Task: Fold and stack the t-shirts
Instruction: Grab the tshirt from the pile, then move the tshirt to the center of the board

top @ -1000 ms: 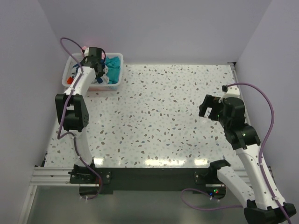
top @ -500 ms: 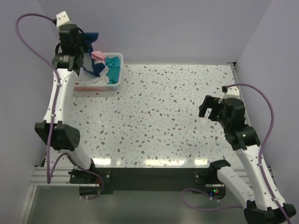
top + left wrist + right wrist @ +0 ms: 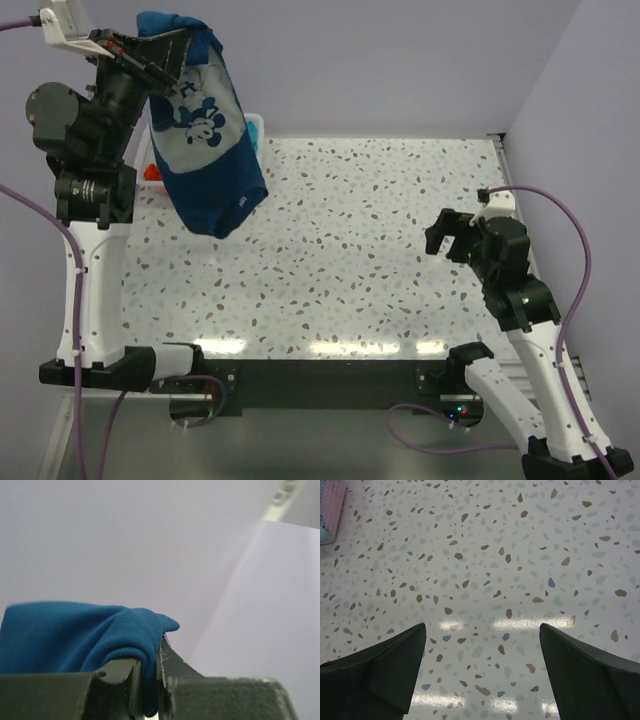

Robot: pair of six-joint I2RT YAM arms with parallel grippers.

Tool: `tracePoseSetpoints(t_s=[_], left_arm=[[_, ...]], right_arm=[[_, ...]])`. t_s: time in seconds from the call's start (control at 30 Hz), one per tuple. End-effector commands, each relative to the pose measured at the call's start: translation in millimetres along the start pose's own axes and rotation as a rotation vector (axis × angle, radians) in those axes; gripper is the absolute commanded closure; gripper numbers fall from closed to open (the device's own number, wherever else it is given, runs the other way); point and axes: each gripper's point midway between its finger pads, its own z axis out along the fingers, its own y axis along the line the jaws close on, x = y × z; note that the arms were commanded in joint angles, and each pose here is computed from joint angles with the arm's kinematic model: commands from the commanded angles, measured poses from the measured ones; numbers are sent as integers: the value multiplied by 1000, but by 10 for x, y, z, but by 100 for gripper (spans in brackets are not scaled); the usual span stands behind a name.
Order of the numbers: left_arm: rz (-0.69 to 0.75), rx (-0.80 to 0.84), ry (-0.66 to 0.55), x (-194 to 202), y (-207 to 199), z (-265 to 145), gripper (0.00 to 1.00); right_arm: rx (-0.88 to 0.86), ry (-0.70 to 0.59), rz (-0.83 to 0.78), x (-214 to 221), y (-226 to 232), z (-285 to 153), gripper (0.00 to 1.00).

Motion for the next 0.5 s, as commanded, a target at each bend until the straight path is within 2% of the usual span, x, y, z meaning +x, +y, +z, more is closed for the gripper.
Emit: tracePoseSetpoints(t_s=[0.0, 0.03, 0.07, 0.23, 0.3, 0.4, 0.43, 0.47], left_arm=[[-76, 444, 45, -17, -882, -281, 100], [-111, 517, 30, -84, -1085, -407, 100], [-132, 546, 66, 68, -1097, -446, 100], [-214, 579, 90, 371, -1307, -637, 100], [-243, 558, 133, 654, -1298, -600, 100], [-252, 510, 250, 1294, -1337, -488, 94], [-274, 478, 352, 1699, -1362, -453, 88], [-272, 415, 395, 1981, -1270, -406, 87]], right_arm=[[-30, -62, -11, -137, 44, -43, 1], [-31, -67, -11, -146, 46, -57, 1], [-34, -76, -11, -166, 48, -81, 1], [-24, -86, -3, -182, 27, -124, 1], [-12, -77, -3, -164, 4, -123, 1], [-2, -66, -5, -141, -13, -124, 1], [1, -60, -4, -130, -17, -118, 1], [5, -57, -2, -118, -26, -109, 1]])
